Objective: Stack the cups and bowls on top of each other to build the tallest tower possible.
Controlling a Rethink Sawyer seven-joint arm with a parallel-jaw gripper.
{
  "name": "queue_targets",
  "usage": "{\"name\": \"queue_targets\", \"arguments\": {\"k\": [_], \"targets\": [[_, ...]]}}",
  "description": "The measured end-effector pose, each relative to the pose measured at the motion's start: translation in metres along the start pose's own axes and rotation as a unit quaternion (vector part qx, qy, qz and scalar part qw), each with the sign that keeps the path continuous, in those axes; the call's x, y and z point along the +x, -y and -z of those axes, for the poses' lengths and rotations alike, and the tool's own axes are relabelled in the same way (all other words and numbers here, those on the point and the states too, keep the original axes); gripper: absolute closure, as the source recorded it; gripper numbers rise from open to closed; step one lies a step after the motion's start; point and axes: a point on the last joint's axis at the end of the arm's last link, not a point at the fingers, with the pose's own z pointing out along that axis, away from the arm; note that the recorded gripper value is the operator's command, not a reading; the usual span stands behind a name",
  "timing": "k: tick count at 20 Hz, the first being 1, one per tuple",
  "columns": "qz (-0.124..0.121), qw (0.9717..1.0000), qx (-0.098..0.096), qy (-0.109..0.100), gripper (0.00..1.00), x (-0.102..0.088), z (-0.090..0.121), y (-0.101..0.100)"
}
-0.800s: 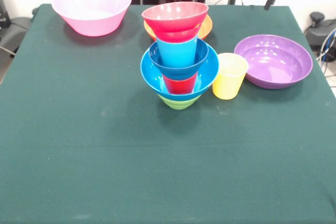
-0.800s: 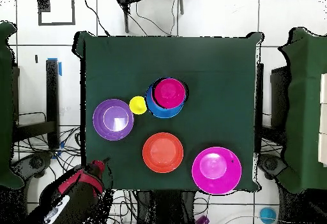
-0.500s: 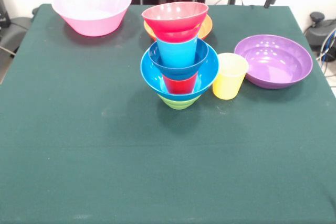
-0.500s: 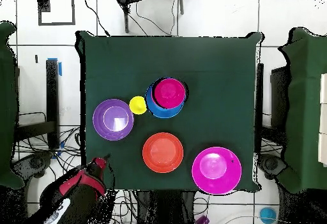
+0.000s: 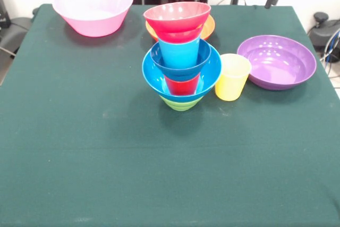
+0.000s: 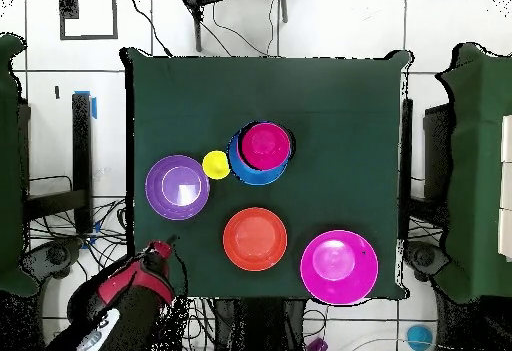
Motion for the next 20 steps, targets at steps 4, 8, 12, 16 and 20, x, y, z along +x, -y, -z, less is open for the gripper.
{"name": "queue_targets", "arguments": {"k": [4, 8, 12, 16, 20], "targets": [[-0.007, 1.0000, 0.000, -0.004, 0.00, 0.007, -0.004, 0.012], [-0.010, 0.9999, 0.001, -0.009, 0.00, 0.015, -0.008, 0.025], [-0.016, 0.9998, 0.003, -0.010, 0.00, 0.025, -0.013, 0.040], [-0.022, 0.9998, 0.004, -0.004, 0.00, 0.030, -0.019, 0.052], [-0.028, 0.9996, 0.002, 0.007, 0.00, 0.032, -0.025, 0.062]]}}
